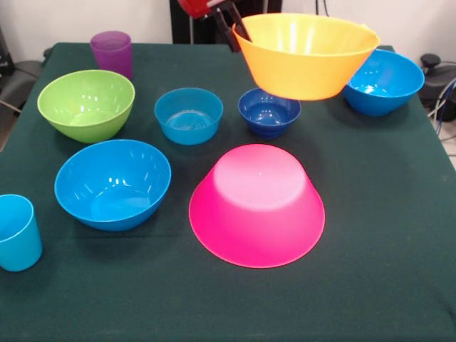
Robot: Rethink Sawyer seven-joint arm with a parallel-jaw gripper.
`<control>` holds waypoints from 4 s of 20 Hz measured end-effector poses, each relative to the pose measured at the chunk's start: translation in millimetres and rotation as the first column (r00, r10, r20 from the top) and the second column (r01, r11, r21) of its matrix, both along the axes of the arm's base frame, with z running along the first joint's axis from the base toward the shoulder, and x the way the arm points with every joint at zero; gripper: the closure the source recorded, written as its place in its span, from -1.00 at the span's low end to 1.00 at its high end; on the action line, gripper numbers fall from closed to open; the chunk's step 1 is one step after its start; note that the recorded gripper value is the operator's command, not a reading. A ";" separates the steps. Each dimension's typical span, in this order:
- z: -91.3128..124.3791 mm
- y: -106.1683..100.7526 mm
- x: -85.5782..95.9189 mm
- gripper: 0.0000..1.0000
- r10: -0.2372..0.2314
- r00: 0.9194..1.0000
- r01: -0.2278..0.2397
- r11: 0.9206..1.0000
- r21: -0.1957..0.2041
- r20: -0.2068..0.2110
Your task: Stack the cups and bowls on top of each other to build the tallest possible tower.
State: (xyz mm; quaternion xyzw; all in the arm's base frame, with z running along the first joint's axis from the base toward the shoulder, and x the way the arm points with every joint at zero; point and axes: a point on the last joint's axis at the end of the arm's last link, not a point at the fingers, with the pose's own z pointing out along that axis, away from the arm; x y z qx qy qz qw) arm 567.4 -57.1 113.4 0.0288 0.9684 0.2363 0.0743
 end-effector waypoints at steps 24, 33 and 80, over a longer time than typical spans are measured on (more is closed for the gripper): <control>-31.6 10.8 48.4 1.00 -0.033 0.998 0.029 0.995 0.094 0.049; -36.8 4.3 63.4 1.00 0.002 0.995 -0.011 0.995 0.097 0.101; -23.9 -15.3 110.3 1.00 0.123 0.992 -0.123 0.988 -0.089 0.004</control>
